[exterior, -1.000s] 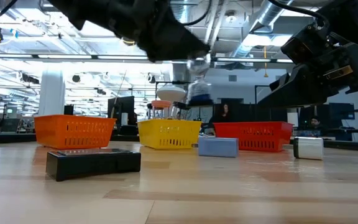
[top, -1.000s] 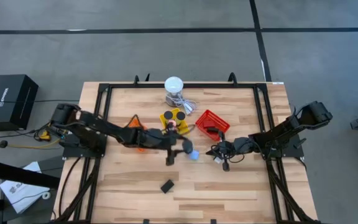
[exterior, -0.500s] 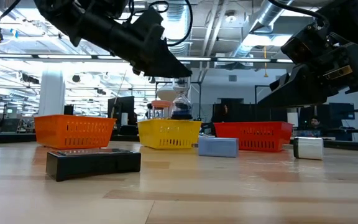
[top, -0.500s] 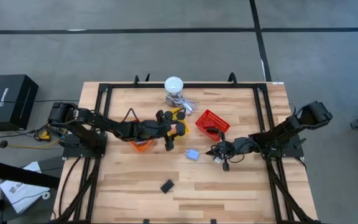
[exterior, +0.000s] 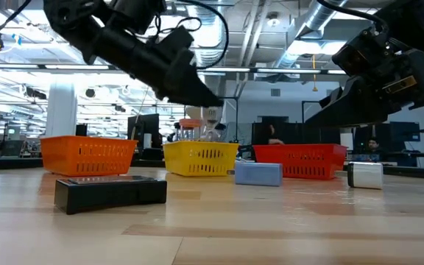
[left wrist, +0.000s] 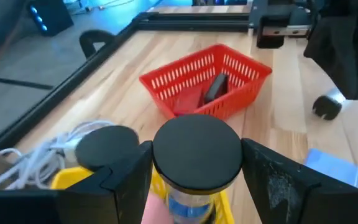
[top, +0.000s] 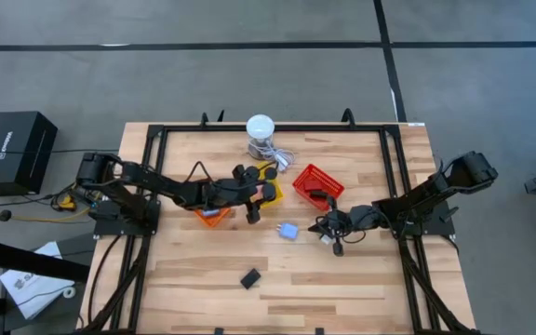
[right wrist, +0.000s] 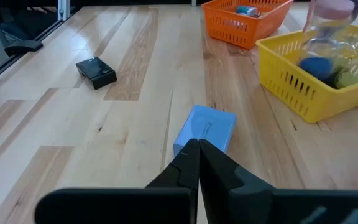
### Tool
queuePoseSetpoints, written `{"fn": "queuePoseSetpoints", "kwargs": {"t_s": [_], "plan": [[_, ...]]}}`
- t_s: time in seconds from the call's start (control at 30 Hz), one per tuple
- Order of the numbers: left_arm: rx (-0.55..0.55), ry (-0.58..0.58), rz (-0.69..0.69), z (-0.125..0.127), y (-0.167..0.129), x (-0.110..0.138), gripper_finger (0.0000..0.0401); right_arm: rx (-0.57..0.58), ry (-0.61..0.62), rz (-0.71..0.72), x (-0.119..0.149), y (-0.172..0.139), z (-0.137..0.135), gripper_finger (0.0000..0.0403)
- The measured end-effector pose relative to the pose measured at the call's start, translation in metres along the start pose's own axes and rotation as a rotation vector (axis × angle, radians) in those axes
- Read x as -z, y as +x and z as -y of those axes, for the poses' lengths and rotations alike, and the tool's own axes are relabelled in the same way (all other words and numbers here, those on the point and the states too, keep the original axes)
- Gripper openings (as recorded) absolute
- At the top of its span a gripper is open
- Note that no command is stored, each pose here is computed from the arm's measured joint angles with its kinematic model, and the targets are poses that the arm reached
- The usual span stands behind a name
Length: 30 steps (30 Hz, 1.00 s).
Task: Pick & Place Office items
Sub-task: Put the blue hourglass into the yellow basket, then put the black digital timer into the red basket
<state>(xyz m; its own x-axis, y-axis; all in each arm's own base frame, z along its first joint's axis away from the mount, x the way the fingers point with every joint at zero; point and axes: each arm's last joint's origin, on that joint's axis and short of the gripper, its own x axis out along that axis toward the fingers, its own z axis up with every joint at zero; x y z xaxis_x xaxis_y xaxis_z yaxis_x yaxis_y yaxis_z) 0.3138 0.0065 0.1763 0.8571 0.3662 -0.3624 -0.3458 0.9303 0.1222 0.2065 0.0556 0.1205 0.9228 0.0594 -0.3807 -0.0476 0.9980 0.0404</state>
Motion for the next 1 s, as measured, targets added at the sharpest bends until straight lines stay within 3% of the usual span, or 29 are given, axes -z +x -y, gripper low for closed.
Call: {"fn": "queuePoseSetpoints", "kwargs": {"t_s": [0.43, 0.7, 1.0], "plan": [[0.000, 0.004, -0.016, 0.000, 0.001, 0.005, 0.0227, 0.024, 0.013, 0.009, -0.001, 0.001, 0.005, 0.0000], [0.000, 0.005, -0.017, 0.000, 0.001, 0.005, 0.0227, 0.062, 0.117, 0.043, -0.014, 0.008, 0.013, 0.0001], [-0.002, 0.004, -0.017, 0.000, 0.001, 0.005, 0.0260, 0.050, 0.102, 0.045, -0.027, 0.014, 0.008, 0.0069]]}}
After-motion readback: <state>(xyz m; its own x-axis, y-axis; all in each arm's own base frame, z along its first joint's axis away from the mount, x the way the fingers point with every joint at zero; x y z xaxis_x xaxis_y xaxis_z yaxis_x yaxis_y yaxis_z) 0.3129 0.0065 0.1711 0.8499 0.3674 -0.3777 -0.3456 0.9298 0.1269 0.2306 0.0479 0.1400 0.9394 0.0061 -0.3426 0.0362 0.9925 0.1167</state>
